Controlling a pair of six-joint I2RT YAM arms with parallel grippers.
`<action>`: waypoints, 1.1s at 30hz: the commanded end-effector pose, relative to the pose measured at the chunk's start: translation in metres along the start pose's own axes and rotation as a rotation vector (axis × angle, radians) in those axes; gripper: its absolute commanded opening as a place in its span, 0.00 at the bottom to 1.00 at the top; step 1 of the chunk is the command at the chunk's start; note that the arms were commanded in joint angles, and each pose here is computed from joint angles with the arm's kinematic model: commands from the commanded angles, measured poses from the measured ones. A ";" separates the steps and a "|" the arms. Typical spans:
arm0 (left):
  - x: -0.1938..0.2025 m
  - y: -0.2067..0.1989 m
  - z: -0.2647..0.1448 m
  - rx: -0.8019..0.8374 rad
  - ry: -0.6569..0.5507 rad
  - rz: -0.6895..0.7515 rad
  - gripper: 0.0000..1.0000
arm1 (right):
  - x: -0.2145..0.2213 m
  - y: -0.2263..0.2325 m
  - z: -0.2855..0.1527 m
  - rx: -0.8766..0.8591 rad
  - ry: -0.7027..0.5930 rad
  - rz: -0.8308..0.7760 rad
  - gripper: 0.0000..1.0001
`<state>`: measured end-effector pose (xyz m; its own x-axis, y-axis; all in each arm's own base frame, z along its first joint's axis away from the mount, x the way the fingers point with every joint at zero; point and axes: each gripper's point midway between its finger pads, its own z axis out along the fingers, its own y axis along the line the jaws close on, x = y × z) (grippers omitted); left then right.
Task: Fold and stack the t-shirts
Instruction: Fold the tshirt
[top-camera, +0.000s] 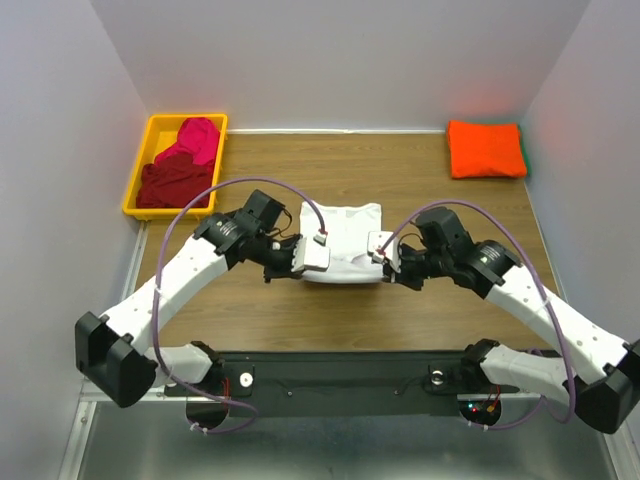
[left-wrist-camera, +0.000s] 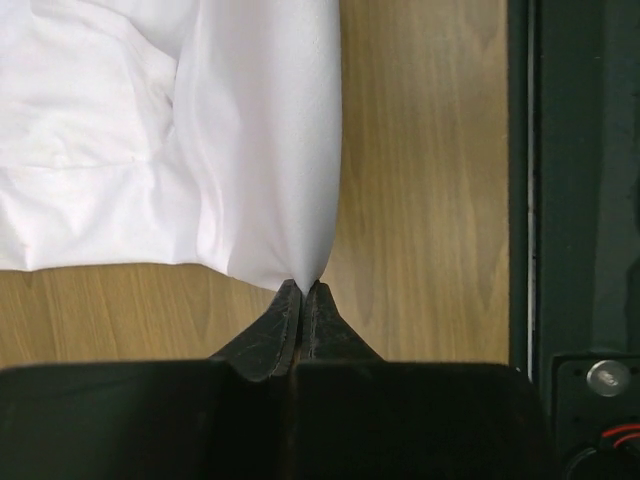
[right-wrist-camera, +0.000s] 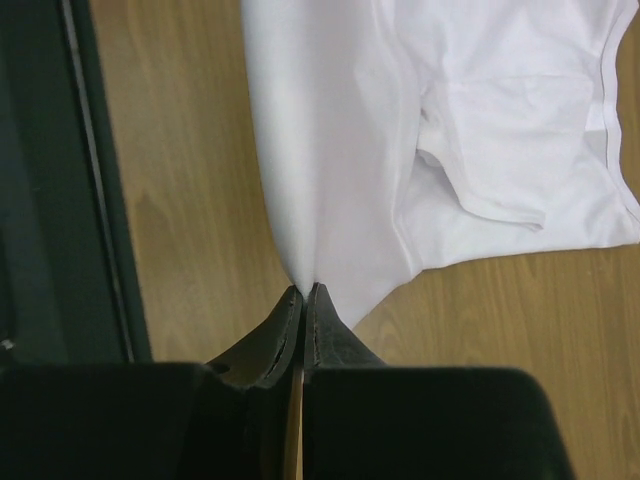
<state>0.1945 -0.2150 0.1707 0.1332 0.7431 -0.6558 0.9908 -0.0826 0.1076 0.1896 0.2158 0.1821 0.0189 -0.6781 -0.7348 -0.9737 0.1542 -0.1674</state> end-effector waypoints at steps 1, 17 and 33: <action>-0.004 -0.048 -0.010 0.100 -0.032 -0.012 0.00 | -0.015 0.041 -0.029 -0.131 -0.070 0.031 0.01; -0.020 -0.040 -0.012 0.242 -0.019 -0.047 0.00 | -0.016 0.029 -0.035 -0.141 -0.010 -0.059 0.01; 0.023 0.099 0.052 0.272 -0.035 -0.156 0.00 | 0.092 -0.091 0.037 -0.225 0.081 0.063 0.09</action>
<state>0.2759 -0.2457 0.1326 -0.0038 0.7432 -0.6691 0.9724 -0.1534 -0.1758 0.2651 0.1652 0.1146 -0.1196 -0.7261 -0.6772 -0.9928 0.0867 0.0823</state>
